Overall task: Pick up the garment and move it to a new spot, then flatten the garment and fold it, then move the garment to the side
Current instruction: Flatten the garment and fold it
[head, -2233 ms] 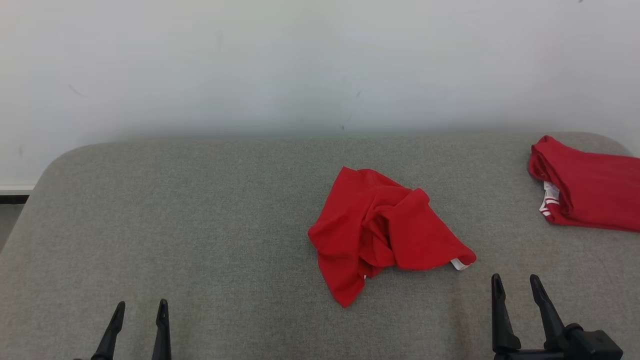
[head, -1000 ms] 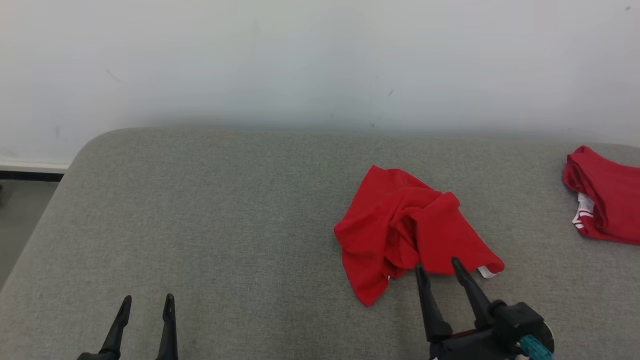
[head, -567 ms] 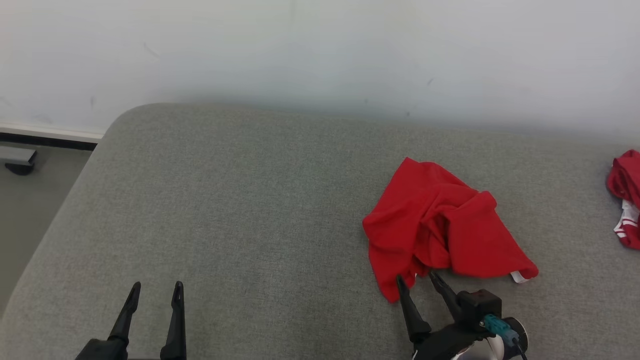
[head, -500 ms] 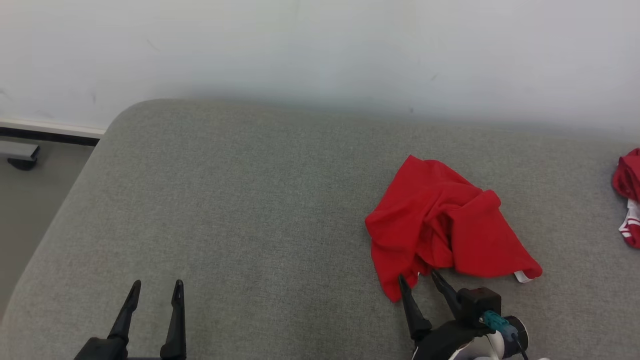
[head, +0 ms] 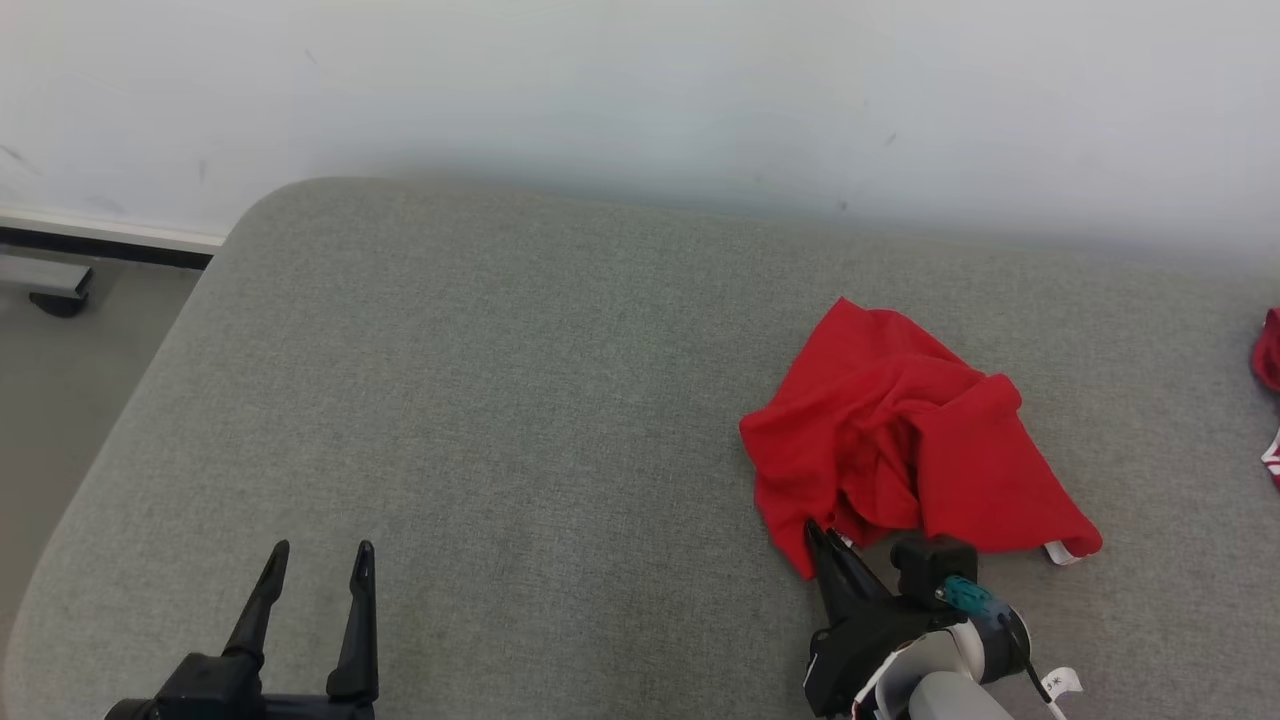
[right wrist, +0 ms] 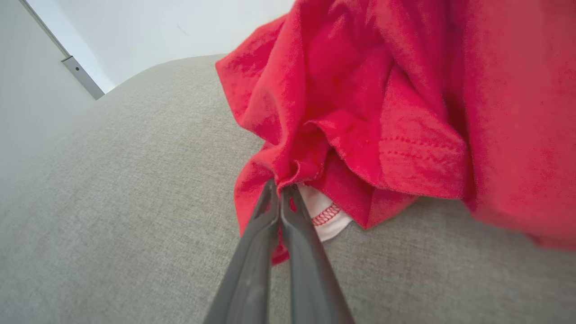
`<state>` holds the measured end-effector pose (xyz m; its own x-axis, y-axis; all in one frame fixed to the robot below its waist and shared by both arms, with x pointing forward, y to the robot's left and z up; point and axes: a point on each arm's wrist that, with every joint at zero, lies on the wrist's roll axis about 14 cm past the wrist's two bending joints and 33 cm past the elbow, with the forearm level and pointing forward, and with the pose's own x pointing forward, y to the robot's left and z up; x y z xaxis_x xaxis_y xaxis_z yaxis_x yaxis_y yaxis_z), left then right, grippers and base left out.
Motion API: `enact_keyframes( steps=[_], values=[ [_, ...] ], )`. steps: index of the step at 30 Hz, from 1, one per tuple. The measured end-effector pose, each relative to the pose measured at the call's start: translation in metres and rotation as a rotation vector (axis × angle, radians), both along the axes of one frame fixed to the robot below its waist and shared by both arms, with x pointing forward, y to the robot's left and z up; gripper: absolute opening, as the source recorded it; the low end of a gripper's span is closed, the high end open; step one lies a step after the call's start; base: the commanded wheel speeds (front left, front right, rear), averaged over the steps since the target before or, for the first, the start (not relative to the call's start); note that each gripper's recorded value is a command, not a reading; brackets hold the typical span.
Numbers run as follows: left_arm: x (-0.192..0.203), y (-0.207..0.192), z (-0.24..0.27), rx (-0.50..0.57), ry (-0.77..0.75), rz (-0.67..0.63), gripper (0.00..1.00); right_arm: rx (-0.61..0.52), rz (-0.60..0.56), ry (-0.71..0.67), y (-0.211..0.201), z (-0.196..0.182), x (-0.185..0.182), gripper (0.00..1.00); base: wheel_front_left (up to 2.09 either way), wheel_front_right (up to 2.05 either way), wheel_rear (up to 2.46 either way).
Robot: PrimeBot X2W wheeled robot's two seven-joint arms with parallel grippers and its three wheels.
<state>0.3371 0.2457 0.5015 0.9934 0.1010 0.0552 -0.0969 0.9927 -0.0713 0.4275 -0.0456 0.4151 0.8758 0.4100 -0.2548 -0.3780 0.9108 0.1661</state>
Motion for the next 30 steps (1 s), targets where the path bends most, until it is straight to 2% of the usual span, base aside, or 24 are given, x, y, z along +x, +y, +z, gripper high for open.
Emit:
enact_keyframes(
  steps=[6, 10, 16, 23, 25, 30],
  values=[
    [0.000, -0.008, 0.001, -0.008, -0.006, -0.025, 1.00, 0.036, -0.053, -0.115, -0.020, 0.031, -0.006, 0.00, 0.00, 0.00, 0.00],
    [0.002, -0.018, 0.000, -0.019, -0.010, -0.052, 1.00, 0.029, -0.096, -0.207, -0.049, 0.053, -0.019, 0.00, 0.00, 0.00, 0.00],
    [0.010, -0.038, 0.005, -0.034, -0.028, -0.111, 1.00, 0.030, -0.226, -0.298, -0.108, 0.078, -0.049, 0.00, 0.00, 0.00, 0.00],
    [0.019, -0.057, 0.008, -0.043, -0.037, -0.162, 1.00, 0.000, -0.350, -0.282, -0.157, 0.086, -0.083, 0.00, 0.00, 0.00, 0.00],
    [0.021, -0.061, 0.008, -0.044, -0.038, -0.172, 1.00, -0.001, -0.410, -0.238, -0.177, 0.079, -0.097, 0.00, 0.00, 0.00, 0.00],
    [0.021, -0.064, 0.007, -0.042, -0.034, -0.176, 1.00, -0.053, -0.456, -0.157, -0.196, 0.063, -0.118, 0.00, 0.00, 0.00, 0.00]
  ],
)
